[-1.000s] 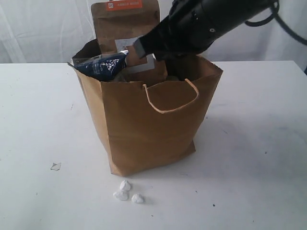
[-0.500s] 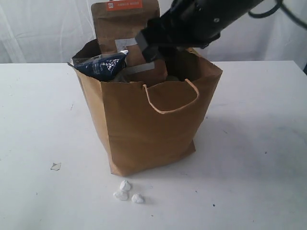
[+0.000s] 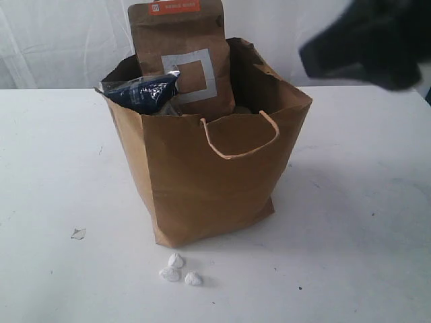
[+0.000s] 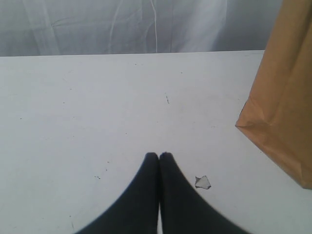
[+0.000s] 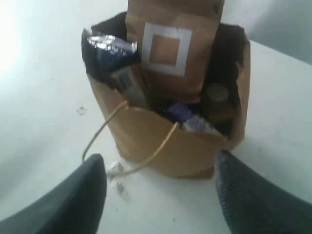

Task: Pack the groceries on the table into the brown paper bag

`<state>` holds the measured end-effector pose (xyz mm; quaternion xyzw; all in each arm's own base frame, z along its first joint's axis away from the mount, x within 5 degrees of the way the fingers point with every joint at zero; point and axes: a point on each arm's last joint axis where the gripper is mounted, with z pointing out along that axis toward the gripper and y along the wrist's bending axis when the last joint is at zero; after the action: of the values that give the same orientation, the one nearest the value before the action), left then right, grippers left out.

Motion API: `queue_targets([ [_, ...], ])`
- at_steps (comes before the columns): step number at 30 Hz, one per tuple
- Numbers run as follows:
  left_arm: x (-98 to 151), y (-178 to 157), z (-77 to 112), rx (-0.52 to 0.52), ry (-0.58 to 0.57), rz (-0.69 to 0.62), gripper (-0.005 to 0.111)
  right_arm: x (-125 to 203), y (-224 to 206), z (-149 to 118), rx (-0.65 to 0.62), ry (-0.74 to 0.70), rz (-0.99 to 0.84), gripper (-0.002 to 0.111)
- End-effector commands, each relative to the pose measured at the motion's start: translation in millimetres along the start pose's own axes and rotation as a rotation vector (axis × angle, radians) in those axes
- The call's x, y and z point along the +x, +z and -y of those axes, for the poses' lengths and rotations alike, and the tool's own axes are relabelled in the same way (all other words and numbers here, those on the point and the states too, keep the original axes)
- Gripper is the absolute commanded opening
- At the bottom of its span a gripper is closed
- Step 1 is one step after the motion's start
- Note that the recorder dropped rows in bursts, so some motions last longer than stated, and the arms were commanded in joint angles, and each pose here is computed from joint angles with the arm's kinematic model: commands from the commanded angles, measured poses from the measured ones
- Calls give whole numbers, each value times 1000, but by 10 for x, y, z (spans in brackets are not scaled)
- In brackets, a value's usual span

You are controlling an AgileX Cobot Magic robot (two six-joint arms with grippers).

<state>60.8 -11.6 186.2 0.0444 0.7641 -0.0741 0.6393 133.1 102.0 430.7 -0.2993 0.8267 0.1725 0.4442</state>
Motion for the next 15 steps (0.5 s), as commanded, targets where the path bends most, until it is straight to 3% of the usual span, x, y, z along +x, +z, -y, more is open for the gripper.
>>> queue_targets([
  [1,11,-1,-2,-2,0,0,0,509,-81,-40,-17,37,-55,60],
  [7,11,-1,-2,-2,0,0,0,1082,324,-164,-200,-82,-262,60],
  [12,11,-1,-2,-2,0,0,0,1326,791,-222,-309,-181,-377,60],
  [15,11,-1,-2,-2,0,0,0,1438,1185,-396,-375,-339,-414,60],
])
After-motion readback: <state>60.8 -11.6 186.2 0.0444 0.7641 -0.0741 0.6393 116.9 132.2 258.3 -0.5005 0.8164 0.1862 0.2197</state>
